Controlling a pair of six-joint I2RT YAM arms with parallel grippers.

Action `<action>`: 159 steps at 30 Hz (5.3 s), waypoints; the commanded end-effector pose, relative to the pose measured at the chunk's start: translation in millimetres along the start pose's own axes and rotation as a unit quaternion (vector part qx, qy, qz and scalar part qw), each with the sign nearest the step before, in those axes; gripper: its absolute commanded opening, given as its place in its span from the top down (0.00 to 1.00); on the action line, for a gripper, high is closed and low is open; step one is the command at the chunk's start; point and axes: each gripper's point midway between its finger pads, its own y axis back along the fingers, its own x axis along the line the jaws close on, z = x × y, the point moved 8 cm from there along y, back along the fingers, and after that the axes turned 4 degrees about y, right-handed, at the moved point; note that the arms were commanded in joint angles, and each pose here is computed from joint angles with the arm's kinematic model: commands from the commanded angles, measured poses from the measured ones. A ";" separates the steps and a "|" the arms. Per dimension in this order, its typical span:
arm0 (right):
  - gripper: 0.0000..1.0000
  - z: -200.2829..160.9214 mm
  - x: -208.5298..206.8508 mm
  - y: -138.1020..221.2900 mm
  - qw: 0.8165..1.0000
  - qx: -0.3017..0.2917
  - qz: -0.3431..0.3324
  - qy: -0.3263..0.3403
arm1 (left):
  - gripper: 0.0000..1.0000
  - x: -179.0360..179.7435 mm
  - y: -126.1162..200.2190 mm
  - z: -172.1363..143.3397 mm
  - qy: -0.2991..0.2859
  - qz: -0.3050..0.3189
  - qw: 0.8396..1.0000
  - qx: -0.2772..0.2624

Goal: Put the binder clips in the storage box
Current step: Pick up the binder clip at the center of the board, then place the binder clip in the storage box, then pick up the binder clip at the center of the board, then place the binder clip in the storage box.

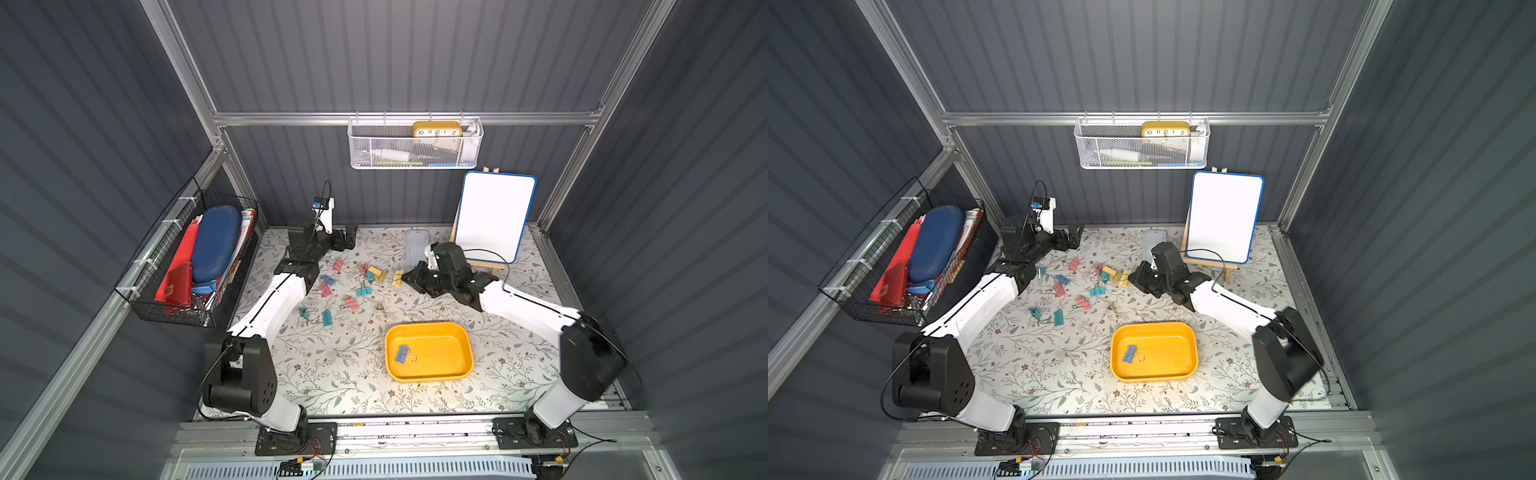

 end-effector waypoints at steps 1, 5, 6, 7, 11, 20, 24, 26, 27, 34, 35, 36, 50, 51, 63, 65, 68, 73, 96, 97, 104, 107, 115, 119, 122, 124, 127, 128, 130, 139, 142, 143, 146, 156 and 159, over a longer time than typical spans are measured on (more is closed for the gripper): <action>1.00 -30.0 4.6 42.8 0.998 0.028 -0.025 0.047 | 0.01 -2.1 1.0 13.3 0.001 -0.005 1.000 -0.013; 1.00 -74.4 5.7 77.4 0.991 0.040 -0.081 0.097 | 0.01 -3.0 2.9 15.7 0.002 -0.006 1.000 -0.016; 1.00 -84.5 4.7 80.1 0.989 0.050 -0.090 0.103 | 0.01 -3.3 3.4 16.4 0.002 -0.007 1.000 -0.018; 1.00 -95.7 0.6 81.1 0.987 0.064 -0.104 0.105 | 0.01 -3.3 3.9 17.0 0.002 -0.007 1.000 -0.019; 1.00 -122.5 -14.4 64.0 0.977 0.097 -0.138 0.132 | 0.01 -1.1 3.5 16.3 0.005 0.004 1.000 -0.018; 1.00 -152.5 -29.1 -1.6 0.958 0.164 -0.171 0.160 | 0.01 9.4 -12.8 -3.2 0.010 0.038 0.999 0.011; 0.86 -154.8 -29.9 -10.9 0.957 0.172 -0.167 0.163 | 0.06 1.7 -22.8 -14.3 0.003 0.009 1.000 0.028; 0.74 -148.7 -22.6 -1.8 0.960 0.155 -0.161 0.169 | 0.12 -2.8 -29.3 -20.6 -0.003 0.004 0.999 0.040; 0.70 -144.1 -19.3 5.1 0.962 0.138 -0.158 0.176 | 0.14 -5.0 -31.4 -22.7 -0.007 0.001 0.999 0.043; 0.50 -96.7 -25.0 88.0 0.955 -0.023 -0.182 0.231 | 0.22 -29.9 -42.3 -37.6 -0.050 0.011 0.997 0.064; 0.46 -90.4 -28.4 99.6 0.952 -0.041 -0.189 0.239 | 0.22 -39.4 -43.5 -41.2 -0.078 0.017 0.994 0.069; 0.41 -85.2 -36.4 113.7 0.945 -0.056 -0.205 0.250 | 0.23 -48.5 -44.9 -44.5 -0.103 0.023 0.992 0.073; 0.16 -57.9 -90.1 155.1 0.969 -0.089 -0.181 0.143 | 0.33 -95.7 -107.5 -117.7 -0.392 -0.030 0.882 0.261; 0.16 -59.0 -90.6 155.0 0.970 -0.087 -0.178 0.138 | 0.33 -98.8 -109.4 -117.9 -0.392 -0.047 0.881 0.262; 0.16 -63.5 -87.7 156.3 0.977 -0.078 -0.155 0.122 | 0.29 -95.0 -122.6 -145.3 -0.402 -0.055 0.865 0.295; 0.16 -62.4 -86.8 156.9 0.977 -0.080 -0.157 0.124 | 0.31 -91.9 -125.6 -148.5 -0.410 -0.045 0.862 0.295; 0.16 -62.1 -87.2 157.3 0.976 -0.080 -0.161 0.124 | 0.40 -85.5 -129.7 -152.0 -0.414 -0.039 0.858 0.301; 0.16 -64.7 -89.6 156.7 0.977 -0.073 -0.163 0.120 | 0.40 -75.2 -126.0 -154.7 -0.401 -0.056 0.859 0.313; 0.16 -63.0 -90.1 153.1 0.979 -0.078 -0.161 0.096 | 0.88 -71.7 -133.1 -142.4 -0.370 -0.023 0.883 0.286; 0.16 -63.2 -90.8 152.7 0.979 -0.078 -0.163 0.094 | 0.93 -71.7 -132.9 -139.3 -0.366 -0.018 0.887 0.283; 0.14 -57.7 -90.9 149.8 0.979 -0.099 -0.161 0.072 | 1.00 -84.2 -119.7 -86.5 -0.314 -0.016 0.926 0.207; 0.12 -54.3 -92.9 148.9 0.980 -0.105 -0.157 0.056 | 1.00 -96.3 -104.4 -46.8 -0.277 -0.011 0.949 0.149; 0.04 -42.8 -118.9 153.1 0.977 -0.129 -0.166 -0.026 | 1.00 -163.8 -7.8 27.8 -0.056 -0.073 0.995 0.026; 0.01 -39.7 -129.9 154.8 0.981 -0.137 -0.123 -0.063 | 1.00 -210.6 75.6 36.9 0.079 -0.159 0.983 -0.034; 0.01 -38.8 -132.7 159.4 0.978 -0.152 -0.122 -0.068 | 1.00 -251.7 122.6 14.3 0.167 -0.163 0.972 -0.017; 0.01 -37.6 -132.7 160.4 0.978 -0.156 -0.124 -0.068 | 1.00 -274.0 137.9 -15.1 0.210 -0.142 0.967 0.034; 0.01 -35.8 -131.6 158.8 0.978 -0.152 -0.120 -0.072 | 1.00 -308.4 162.7 -70.6 0.243 -0.109 0.957 0.117; 0.01 -35.6 -131.8 157.4 0.979 -0.149 -0.119 -0.072 | 1.00 -319.5 169.9 -89.1 0.245 -0.106 0.953 0.144; 0.01 -35.5 -132.5 154.8 0.980 -0.141 -0.119 -0.074 | 1.00 -333.0 179.7 -120.9 0.238 -0.087 0.949 0.190; 0.01 -40.0 -133.3 146.9 0.986 -0.104 -0.107 -0.077 | 1.00 -318.9 197.7 -192.2 0.227 -0.030 0.935 0.272; 0.01 -41.1 -134.0 147.7 0.986 -0.103 -0.109 -0.077 | 1.00 -307.8 203.4 -193.4 0.218 -0.027 0.935 0.277; 0.01 -41.2 -133.9 147.9 0.986 -0.104 -0.109 -0.077 | 1.00 -305.7 204.7 -195.9 0.208 -0.027 0.936 0.283; 0.01 -41.4 -134.5 147.1 0.986 -0.104 -0.108 -0.080 | 1.00 -299.5 204.2 -199.5 0.181 -0.004 0.941 0.285; 0.01 -42.3 -132.1 145.0 0.988 -0.091 -0.095 -0.085 | 1.00 -251.6 173.5 -198.9 0.160 0.070 0.944 0.281; 0.01 -43.5 -132.5 144.4 0.988 -0.087 -0.094 -0.088 | 1.00 -247.3 161.7 -195.5 0.157 0.058 0.947 0.276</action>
